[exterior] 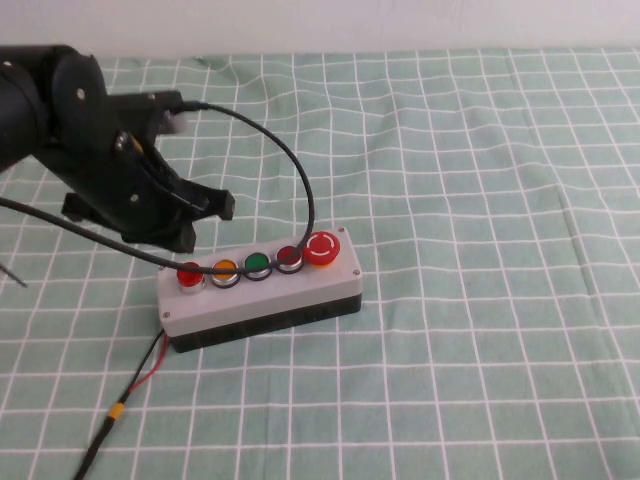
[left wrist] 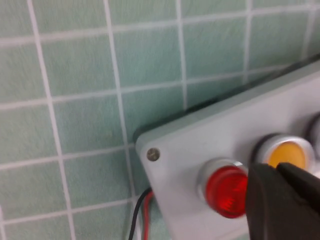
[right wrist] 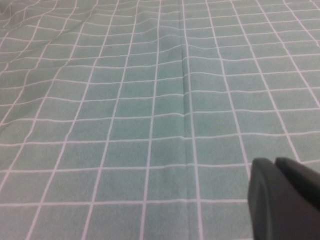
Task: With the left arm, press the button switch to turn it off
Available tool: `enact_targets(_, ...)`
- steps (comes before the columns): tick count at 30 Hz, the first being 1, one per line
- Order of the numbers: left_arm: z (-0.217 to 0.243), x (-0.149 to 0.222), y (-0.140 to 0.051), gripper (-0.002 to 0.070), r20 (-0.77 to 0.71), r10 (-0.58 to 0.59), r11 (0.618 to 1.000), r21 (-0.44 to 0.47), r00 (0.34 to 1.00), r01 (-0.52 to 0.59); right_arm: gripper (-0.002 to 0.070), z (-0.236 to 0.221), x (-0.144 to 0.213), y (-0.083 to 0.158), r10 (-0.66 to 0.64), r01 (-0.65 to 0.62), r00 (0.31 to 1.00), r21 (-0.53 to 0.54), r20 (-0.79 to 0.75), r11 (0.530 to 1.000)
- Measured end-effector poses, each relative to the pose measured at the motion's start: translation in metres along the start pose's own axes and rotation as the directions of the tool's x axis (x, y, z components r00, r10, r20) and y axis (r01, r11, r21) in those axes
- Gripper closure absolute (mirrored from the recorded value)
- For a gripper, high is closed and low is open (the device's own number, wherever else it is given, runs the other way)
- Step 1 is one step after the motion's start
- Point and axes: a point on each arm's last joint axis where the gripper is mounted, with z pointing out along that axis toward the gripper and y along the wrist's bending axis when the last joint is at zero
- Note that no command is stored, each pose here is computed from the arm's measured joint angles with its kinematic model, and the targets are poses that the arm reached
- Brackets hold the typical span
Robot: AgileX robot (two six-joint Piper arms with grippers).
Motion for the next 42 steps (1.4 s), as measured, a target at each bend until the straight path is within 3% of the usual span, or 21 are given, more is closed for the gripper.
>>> enact_targets(5, -0.075, 0.003, -0.005, 0.0678, 0.223, 0.023, 0.999, 0.017, 0.974, -0.027, 0.0692, 0.000, 0.000, 0.000, 0.000, 0.000, 1.000, 0.000, 0.000, 1.000)
enact_targets(12, -0.186, 0.047, -0.010, 0.0678, 0.513, 0.057, 0.996, 0.025, 0.857, -0.082, 0.0692, 0.000, 0.000, 0.000, 0.000, 0.000, 1.000, 0.000, 0.000, 1.000)
enact_targets(17, -0.241, 0.090, -0.010, 0.0678, 0.642, 0.067, 0.994, 0.023, 0.764, -0.106, 0.0692, 0.000, 0.000, 0.000, 0.000, 0.000, 1.000, 0.000, 0.000, 1.000)
enact_targets(21, -0.269, 0.125, -0.009, 0.0678, 0.678, 0.072, 0.993, 0.022, 0.732, -0.117, 0.0692, 0.000, 0.000, 0.000, 0.000, 0.000, 1.000, 0.000, 0.000, 1.000)
enact_targets(29, -0.284, 0.184, -0.004, 0.0678, 0.706, 0.074, 0.992, 0.022, 0.704, -0.126, 0.0692, 0.000, 0.000, 0.000, 0.000, 0.000, 1.000, 0.000, 0.000, 1.000)
enact_targets(38, -0.238, 0.228, -0.001, 0.0678, 0.749, -0.001, 0.985, 0.115, 0.663, -0.128, 0.0692, 0.000, 0.000, 0.000, 0.000, 0.000, 1.000, 0.000, 0.000, 1.000)
enact_targets(42, -0.223, 0.234, 0.000, 0.0678, 0.731, -0.011, 0.984, 0.128, 0.682, -0.121, 0.0692, 0.000, 0.000, 0.000, 0.000, 0.000, 1.000, 0.000, 0.000, 1.000)
